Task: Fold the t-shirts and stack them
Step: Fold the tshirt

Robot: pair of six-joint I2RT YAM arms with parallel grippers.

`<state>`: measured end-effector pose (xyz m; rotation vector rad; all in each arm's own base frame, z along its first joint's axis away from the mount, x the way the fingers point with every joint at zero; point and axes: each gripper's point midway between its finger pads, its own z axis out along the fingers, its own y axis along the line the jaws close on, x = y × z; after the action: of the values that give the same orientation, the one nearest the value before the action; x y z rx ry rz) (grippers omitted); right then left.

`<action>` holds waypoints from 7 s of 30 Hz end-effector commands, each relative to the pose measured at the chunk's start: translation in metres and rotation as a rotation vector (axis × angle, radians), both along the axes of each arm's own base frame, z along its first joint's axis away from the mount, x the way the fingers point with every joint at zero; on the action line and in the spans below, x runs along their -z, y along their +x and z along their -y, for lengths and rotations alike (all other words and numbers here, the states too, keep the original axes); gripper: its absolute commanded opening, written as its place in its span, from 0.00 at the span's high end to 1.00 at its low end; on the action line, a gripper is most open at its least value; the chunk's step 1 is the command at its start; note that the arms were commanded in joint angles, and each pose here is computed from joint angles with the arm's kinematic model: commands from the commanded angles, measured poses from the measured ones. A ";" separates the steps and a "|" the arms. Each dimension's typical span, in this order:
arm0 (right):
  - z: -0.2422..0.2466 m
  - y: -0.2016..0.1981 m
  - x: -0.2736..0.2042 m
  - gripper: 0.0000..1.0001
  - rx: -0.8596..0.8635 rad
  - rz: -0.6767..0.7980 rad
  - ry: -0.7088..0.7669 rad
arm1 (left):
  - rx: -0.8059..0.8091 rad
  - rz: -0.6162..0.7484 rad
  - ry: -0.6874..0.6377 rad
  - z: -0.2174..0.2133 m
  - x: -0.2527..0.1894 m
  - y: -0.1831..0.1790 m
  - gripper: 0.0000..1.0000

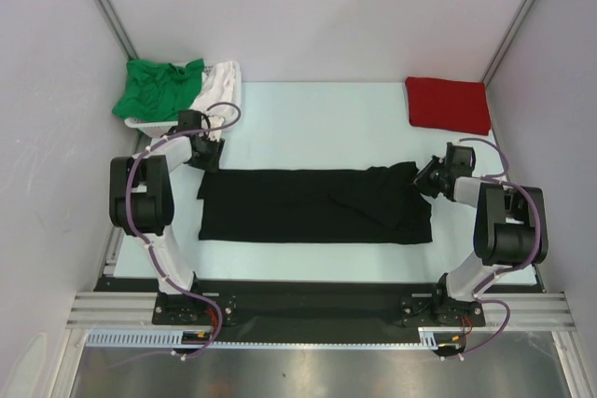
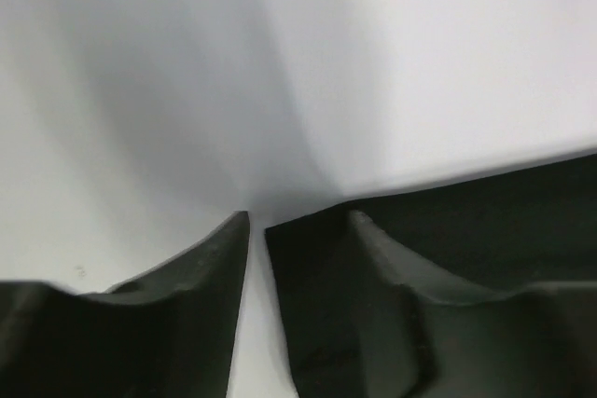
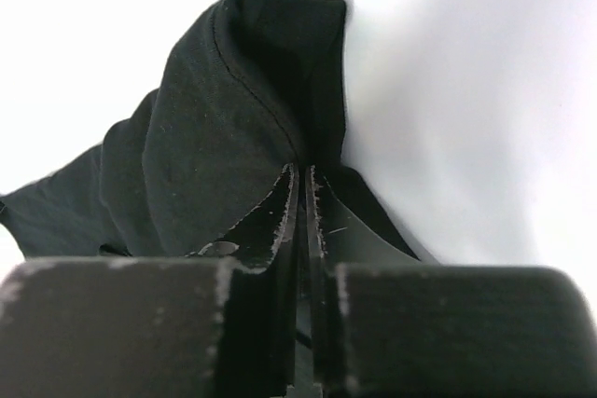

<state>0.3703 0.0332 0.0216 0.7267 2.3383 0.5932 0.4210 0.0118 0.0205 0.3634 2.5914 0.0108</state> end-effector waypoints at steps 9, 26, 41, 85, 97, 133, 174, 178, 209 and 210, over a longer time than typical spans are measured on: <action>0.029 -0.015 -0.016 1.00 0.045 -0.025 -0.122 | -0.029 -0.012 0.001 -0.018 0.006 -0.011 1.00; 0.044 -0.032 -0.058 0.46 0.088 -0.028 -0.221 | -0.013 0.051 0.006 -0.025 -0.020 -0.014 0.77; 0.014 -0.151 -0.019 0.44 0.239 -0.267 -0.108 | 0.056 0.084 -0.039 -0.010 -0.040 -0.003 0.42; -0.107 0.254 0.014 0.97 -0.159 0.017 -0.129 | 1.076 -0.280 -0.163 0.184 -0.001 -0.275 0.89; -0.156 0.301 -0.015 0.77 -0.184 0.224 -0.089 | 1.387 -0.300 -0.215 0.271 -0.007 -0.322 0.71; -0.131 0.289 -0.029 0.83 -0.133 0.208 -0.039 | 0.868 -0.039 -0.009 0.152 -0.048 -0.219 0.00; -0.108 -0.179 -0.038 0.35 -0.352 -0.261 -0.160 | 1.854 0.464 0.164 0.246 -0.034 -0.311 0.11; -0.118 -0.223 -0.026 0.37 -0.358 -0.298 -0.113 | 1.878 0.459 0.198 0.244 -0.026 -0.312 0.14; -0.166 -0.187 -0.064 1.00 -0.480 -0.171 -0.090 | 1.470 0.475 -0.104 0.264 -0.071 -0.251 1.00; -0.159 -0.174 -0.066 1.00 -0.467 -0.153 -0.101 | 1.449 0.493 -0.105 0.266 -0.079 -0.242 1.00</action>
<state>0.1663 0.1945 0.0688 0.2318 2.7493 0.6235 0.1583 -0.2347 0.0563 1.9439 1.3897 -0.3682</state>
